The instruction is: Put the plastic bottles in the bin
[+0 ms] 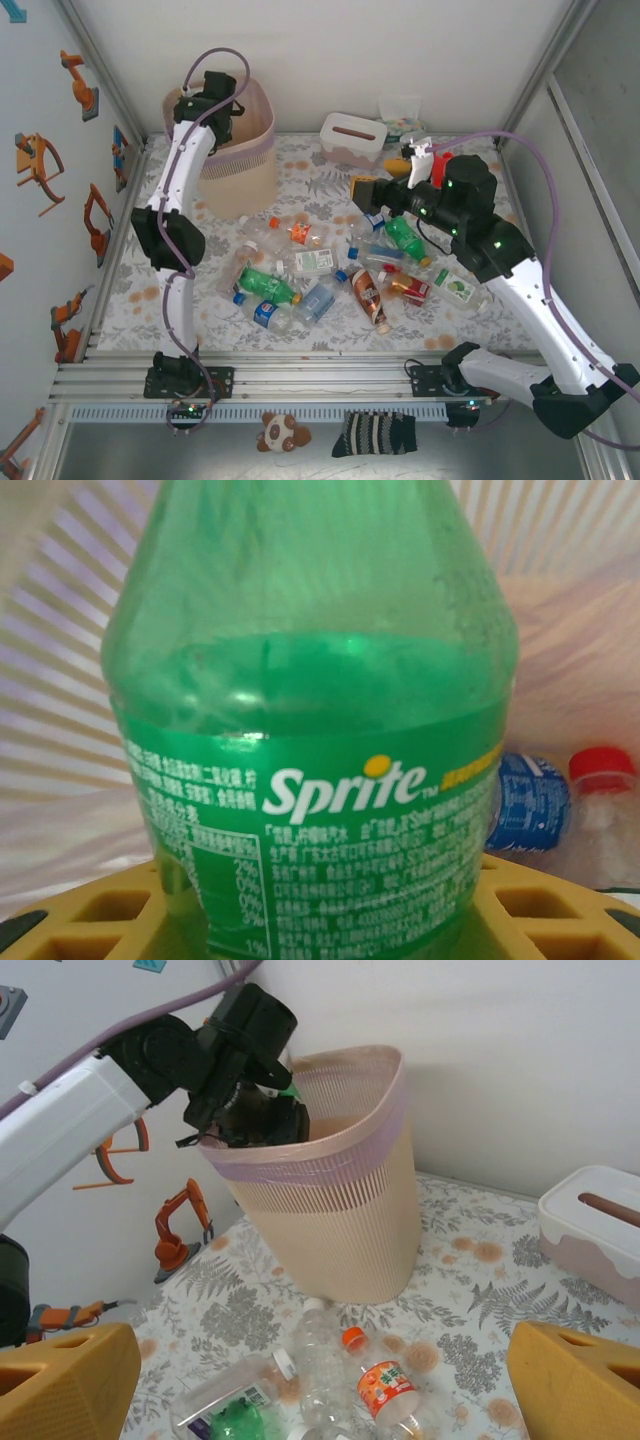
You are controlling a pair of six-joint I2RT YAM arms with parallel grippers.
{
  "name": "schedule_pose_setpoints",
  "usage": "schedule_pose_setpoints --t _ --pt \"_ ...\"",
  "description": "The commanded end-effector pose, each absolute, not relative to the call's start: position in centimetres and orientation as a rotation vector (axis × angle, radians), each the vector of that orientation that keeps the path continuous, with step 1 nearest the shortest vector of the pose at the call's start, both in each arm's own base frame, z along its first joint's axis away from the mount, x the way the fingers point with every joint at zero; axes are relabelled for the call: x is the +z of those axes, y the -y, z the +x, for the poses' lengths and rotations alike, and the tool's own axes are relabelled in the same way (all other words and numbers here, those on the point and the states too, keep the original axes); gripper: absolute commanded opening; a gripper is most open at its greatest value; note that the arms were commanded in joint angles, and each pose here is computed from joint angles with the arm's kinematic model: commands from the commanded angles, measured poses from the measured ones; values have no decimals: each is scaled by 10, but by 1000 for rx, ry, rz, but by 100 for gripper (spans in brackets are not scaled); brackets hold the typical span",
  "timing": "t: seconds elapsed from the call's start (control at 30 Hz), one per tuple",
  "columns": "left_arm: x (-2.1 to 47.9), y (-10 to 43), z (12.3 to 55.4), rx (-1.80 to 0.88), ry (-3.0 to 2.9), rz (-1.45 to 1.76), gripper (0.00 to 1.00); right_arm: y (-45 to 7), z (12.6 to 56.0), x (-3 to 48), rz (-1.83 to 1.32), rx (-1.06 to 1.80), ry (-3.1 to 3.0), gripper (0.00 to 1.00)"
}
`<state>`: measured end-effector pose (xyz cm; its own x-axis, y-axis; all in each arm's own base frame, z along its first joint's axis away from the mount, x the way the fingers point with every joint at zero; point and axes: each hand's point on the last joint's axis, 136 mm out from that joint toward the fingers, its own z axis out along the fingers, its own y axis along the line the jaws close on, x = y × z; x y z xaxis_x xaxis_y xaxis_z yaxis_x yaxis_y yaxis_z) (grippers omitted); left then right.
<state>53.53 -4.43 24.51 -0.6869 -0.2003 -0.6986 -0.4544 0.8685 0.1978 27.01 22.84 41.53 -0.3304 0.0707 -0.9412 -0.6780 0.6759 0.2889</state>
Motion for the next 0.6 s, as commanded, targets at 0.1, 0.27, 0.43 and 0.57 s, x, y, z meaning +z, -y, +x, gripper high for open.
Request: schedule_pose_setpoints --t 0.1,0.27,0.43,0.57 --pt "203 37 530 467 -2450 -536 52 -227 270 424 -465 833 -1720 93" --pt "181 37 529 427 -2520 -561 58 -228 268 425 -475 837 -1713 93" --pt "170 38 529 353 -2553 -613 63 -226 267 428 -474 833 -1709 93" --pt "177 41 530 298 -2545 -628 74 -225 264 429 -476 834 -1706 93"
